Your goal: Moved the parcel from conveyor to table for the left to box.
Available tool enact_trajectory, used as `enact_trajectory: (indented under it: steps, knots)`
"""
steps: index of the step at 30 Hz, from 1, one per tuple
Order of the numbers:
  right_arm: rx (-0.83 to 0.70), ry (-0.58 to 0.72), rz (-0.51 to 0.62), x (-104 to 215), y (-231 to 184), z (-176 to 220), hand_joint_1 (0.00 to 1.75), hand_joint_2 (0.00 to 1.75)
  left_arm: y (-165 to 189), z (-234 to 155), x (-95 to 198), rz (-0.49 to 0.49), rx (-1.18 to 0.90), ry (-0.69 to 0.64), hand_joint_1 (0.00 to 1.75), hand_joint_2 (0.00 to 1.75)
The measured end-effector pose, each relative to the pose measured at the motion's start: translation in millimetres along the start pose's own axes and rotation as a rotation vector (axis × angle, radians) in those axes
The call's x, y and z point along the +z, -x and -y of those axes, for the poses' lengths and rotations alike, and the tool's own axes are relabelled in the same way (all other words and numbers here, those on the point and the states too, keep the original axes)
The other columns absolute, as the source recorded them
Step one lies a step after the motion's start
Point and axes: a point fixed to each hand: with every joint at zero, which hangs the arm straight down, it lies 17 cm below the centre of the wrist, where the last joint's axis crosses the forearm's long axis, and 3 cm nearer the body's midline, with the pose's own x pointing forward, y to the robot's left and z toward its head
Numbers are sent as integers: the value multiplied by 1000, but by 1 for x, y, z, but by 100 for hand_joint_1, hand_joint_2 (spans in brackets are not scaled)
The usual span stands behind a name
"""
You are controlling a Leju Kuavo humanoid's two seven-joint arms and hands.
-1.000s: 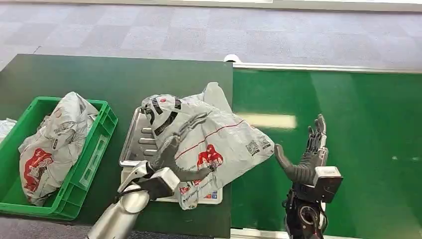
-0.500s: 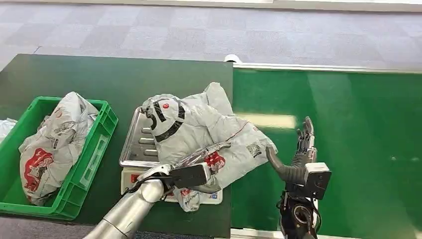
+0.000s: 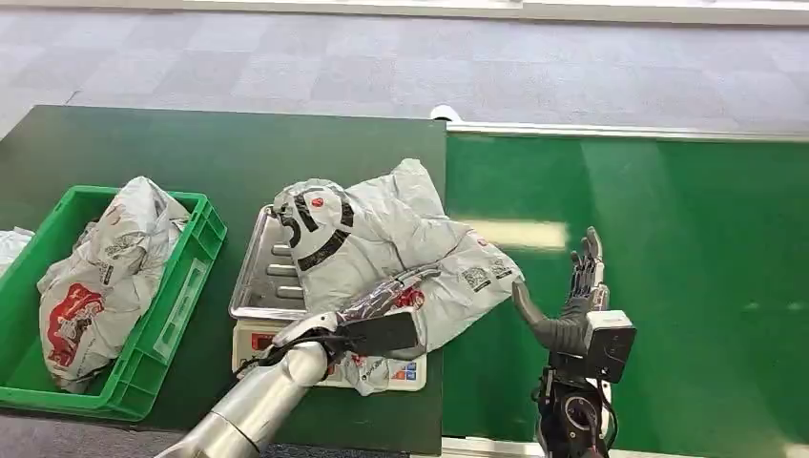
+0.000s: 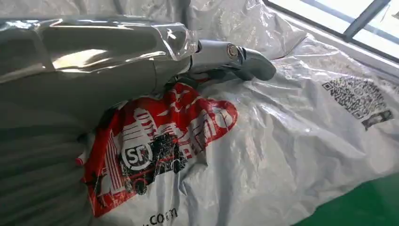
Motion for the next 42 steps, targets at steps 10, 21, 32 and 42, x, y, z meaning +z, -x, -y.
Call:
enact_trajectory:
  steps: [10,21,32,42]
  knots:
    - [-5,-2,-12,4,3,0,0,175,-5,-3,2,38,-62,-57,175,175]
    - [-9,9,-25,6,6,3,0,175,-26,-40,19,127,-36,-319,175,175]
    - [-44,20,-20,3,4,4,0,175,-88,-132,67,379,-59,-817,175,0]
    - [-75,47,-15,0,6,9,0,175,-184,-212,149,619,-176,-1161,175,0]
